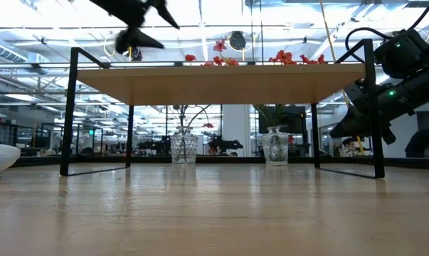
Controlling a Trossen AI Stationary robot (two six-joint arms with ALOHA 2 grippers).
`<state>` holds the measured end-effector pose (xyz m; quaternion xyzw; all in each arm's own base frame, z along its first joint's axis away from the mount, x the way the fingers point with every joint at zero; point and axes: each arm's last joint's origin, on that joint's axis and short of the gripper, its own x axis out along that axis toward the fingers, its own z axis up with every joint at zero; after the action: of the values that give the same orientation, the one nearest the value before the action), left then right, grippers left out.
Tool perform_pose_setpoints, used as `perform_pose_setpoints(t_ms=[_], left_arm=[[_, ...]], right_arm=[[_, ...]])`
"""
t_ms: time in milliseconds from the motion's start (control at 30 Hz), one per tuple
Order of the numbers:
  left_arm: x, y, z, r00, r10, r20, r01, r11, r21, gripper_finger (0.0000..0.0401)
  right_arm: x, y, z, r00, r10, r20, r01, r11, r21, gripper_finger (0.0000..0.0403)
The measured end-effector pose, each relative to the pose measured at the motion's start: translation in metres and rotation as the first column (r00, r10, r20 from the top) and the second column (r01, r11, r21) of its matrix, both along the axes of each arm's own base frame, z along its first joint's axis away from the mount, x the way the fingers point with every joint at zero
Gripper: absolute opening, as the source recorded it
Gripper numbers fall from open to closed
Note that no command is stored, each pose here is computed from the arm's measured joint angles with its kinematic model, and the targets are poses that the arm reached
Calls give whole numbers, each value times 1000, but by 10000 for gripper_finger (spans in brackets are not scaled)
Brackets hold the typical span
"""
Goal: Pick and place flowers into a vace then onto a shelf
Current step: Put the white tulip into the left transparent flower vase
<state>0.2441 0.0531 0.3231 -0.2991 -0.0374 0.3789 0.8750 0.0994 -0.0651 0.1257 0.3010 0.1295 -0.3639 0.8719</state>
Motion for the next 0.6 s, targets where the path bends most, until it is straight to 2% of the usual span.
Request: perform_pose_setpoints(t_ms=[100,300,467,600], left_arm=[[-19,-20,6,996,-33,88,46,987,-156,292],[-40,-64,-4,988,-132,76,152,905,-398,292],[-48,-98,-17,974,-218,69,216,775,-594,292],[-52,-125,-24,953,-295,66,263,698,-666,292]], right_arm=[[0,0,0,1000,0,-1,0,1000,0,2],[0,0,0,999,19,-26,-19,999,-28,2],[0,0,0,999,19,-27,-20,999,-28,2],[0,0,0,999,21,-27,-21,999,-26,2]])
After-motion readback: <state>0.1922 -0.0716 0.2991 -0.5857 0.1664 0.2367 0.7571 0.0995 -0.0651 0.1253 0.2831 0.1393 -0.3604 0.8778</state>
